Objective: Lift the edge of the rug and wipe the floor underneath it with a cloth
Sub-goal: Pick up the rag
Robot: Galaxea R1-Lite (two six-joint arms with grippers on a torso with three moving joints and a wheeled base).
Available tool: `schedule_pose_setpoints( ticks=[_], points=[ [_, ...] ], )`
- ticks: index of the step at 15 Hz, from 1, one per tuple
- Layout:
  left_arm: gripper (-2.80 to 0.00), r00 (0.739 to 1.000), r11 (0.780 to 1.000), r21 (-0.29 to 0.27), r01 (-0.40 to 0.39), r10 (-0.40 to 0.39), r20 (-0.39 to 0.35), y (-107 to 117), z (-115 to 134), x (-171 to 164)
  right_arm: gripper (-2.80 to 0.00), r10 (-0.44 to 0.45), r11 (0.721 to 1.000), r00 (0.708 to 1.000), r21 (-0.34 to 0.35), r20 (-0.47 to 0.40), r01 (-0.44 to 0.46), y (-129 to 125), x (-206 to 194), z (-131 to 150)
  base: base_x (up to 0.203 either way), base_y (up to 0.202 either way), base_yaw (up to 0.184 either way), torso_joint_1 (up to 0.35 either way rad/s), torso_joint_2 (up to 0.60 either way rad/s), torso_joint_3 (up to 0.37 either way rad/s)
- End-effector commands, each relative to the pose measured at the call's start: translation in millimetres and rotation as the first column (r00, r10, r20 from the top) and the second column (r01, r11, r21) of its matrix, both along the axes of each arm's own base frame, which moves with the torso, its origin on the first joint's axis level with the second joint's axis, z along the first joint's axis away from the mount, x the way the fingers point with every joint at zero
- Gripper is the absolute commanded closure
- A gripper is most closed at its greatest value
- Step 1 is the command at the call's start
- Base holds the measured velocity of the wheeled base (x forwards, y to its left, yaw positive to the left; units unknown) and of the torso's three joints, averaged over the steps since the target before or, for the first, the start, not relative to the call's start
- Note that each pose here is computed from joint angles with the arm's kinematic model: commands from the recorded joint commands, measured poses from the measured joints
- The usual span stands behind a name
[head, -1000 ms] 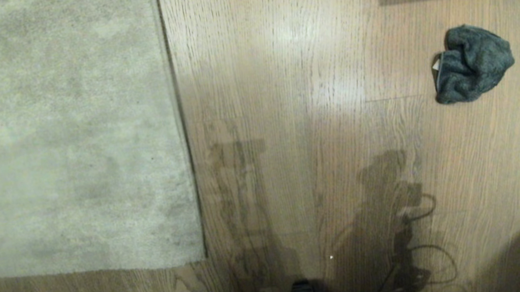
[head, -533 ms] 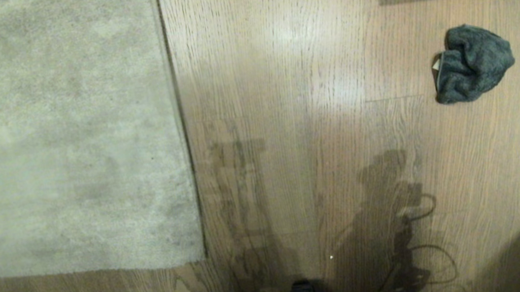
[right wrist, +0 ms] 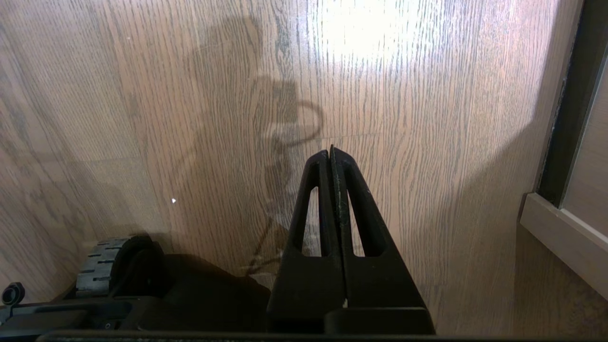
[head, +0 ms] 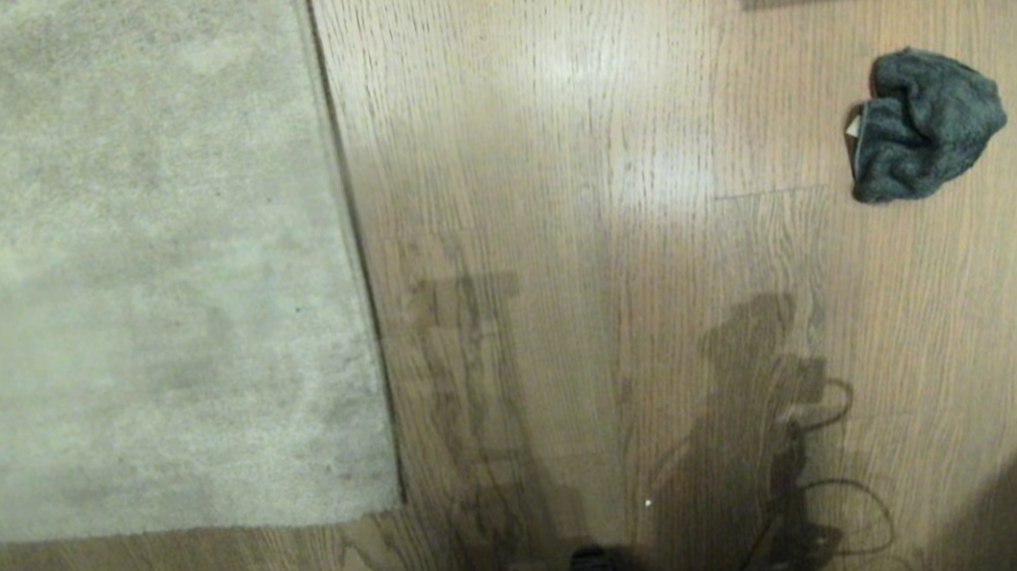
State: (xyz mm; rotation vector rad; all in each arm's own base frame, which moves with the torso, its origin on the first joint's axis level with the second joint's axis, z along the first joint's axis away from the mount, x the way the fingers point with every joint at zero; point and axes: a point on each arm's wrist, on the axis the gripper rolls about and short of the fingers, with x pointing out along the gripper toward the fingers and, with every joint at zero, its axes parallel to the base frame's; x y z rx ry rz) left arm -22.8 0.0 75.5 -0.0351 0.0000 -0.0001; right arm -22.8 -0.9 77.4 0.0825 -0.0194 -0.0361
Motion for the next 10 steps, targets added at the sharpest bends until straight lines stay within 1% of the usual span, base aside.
schedule_pose_setpoints(
  ticks=[1,10],
  points=[
    [0.00,1.000,1.000,0.000,0.000,0.000,0.000,0.0,0.0,0.0,0.00,0.000,1.000,1.000,0.002,0.002,0.000,0.0,0.0,0.2,0.000,0.000,0.000,0.000,0.00,0.000],
    [0.00,1.000,1.000,0.000,0.000,0.000,0.000,0.0,0.0,0.0,0.00,-0.003,1.000,1.000,-0.002,0.001,0.003,-0.1,0.0,0.0,0.000,0.000,0.000,0.000,0.00,0.000]
  ],
)
